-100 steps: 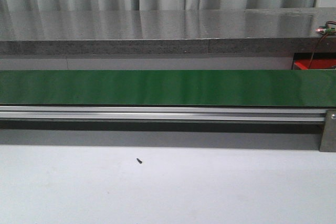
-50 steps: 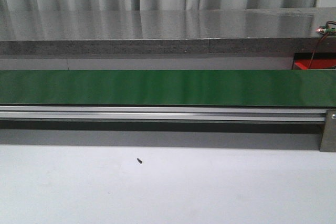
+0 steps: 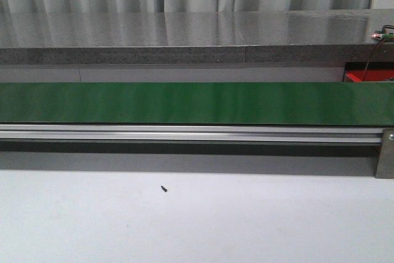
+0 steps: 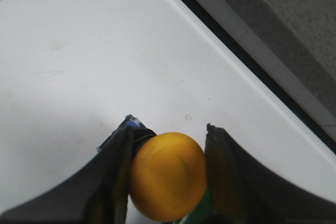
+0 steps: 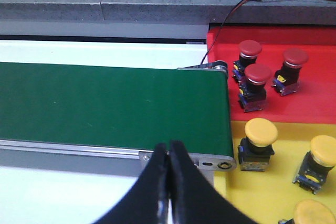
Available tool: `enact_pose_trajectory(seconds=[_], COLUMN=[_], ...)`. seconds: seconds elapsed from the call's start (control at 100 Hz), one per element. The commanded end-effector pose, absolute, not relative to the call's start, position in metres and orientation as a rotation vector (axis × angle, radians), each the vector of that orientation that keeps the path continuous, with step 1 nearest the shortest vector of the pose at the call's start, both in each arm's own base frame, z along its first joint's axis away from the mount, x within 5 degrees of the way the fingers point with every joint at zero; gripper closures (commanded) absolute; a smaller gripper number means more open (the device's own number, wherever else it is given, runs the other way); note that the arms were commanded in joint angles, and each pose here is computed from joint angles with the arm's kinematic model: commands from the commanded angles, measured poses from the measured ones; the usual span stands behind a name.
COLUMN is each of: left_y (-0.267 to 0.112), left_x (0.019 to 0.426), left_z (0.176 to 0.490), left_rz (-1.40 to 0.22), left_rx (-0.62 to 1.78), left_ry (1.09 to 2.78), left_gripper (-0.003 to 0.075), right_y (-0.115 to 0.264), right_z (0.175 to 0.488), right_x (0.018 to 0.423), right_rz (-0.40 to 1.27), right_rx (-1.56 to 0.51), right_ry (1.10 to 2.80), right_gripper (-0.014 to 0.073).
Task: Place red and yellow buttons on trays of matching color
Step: 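Grasp a yellow button from the cluster with the left gripper, then set the yellow button on the belt and open the left gripper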
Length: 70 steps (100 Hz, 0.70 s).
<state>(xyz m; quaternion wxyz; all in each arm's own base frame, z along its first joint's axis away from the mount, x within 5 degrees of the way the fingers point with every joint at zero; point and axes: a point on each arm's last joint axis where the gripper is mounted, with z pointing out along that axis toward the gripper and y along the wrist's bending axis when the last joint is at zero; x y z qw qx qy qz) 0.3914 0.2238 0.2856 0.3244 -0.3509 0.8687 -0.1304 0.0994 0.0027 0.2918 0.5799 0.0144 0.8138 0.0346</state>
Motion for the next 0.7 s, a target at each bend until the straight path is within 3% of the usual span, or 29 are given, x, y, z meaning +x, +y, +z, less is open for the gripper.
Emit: enact_pose_trajectory(seconds=[0.0, 0.69], left_y=[0.213, 0.130], left_x=[0.380, 0.412], left_z=[0.334, 0.321], left_rz=[-0.329, -0.437], left_rx=[-0.811, -0.520], left_ry=[2.206, 2.396], left_gripper=[0.0659, 0.0657], right_y=[0.001, 0.001], right_z=[0.307, 0.307], right_x=[0.101, 0.101], right_rz=[0.064, 0.064], right_rx=[0.039, 0.040], right_ry=[1.801, 1.799], right_gripper=[0.0718, 0.0718])
